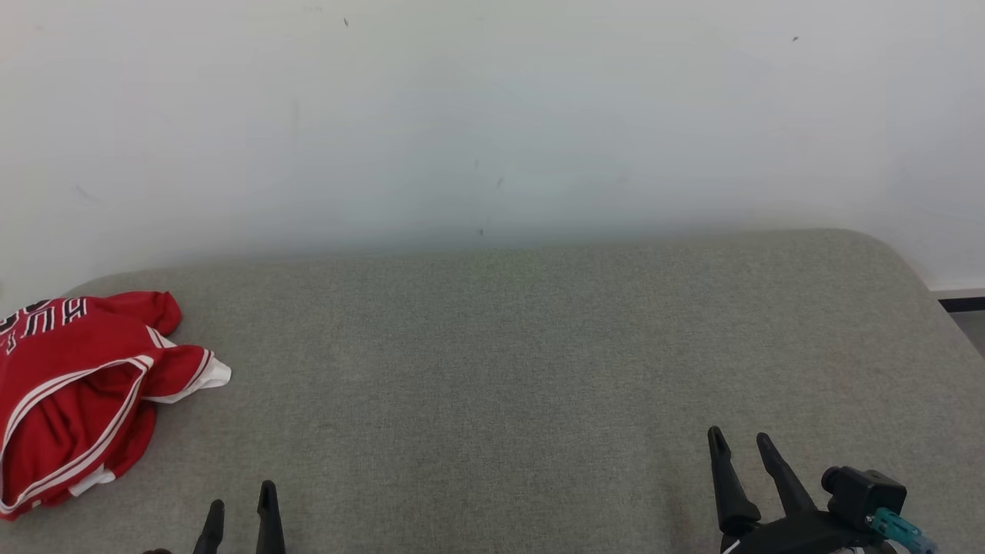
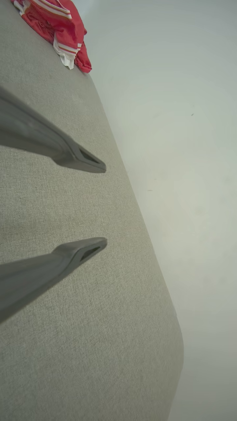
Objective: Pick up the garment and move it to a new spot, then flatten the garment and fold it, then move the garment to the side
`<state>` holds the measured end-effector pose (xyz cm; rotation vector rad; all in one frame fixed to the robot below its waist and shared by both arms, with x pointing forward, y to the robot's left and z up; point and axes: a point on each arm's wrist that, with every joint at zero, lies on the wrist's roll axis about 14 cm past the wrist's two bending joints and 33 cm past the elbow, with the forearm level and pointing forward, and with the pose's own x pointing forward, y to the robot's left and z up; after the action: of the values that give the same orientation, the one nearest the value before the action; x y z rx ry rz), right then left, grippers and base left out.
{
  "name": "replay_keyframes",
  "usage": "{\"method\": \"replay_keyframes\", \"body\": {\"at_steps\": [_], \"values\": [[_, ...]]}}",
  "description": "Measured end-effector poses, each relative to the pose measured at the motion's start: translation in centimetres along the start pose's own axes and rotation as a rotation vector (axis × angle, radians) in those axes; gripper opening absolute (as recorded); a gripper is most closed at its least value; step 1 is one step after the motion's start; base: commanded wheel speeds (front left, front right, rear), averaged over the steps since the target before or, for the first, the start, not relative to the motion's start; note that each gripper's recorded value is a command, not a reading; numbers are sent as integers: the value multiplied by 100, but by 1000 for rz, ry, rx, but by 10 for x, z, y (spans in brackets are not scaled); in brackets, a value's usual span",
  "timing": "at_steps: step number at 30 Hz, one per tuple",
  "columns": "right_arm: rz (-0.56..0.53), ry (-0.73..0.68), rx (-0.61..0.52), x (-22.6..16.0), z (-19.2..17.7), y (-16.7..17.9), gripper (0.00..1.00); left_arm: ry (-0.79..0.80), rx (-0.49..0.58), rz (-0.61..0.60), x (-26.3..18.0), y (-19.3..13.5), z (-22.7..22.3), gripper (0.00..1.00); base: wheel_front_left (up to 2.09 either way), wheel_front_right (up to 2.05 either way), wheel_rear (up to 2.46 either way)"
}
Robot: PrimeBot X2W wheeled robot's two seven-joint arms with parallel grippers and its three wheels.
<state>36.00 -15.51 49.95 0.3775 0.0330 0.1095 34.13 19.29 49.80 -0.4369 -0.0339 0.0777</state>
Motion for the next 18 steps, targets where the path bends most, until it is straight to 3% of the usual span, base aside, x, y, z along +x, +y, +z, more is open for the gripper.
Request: {"method": "replay_keyframes", "body": {"at_steps": [18], "values": [[22,-7,-132,-4,1,4,100,-23,134,-35,-6,-8,1,100,0,0,0]]}}
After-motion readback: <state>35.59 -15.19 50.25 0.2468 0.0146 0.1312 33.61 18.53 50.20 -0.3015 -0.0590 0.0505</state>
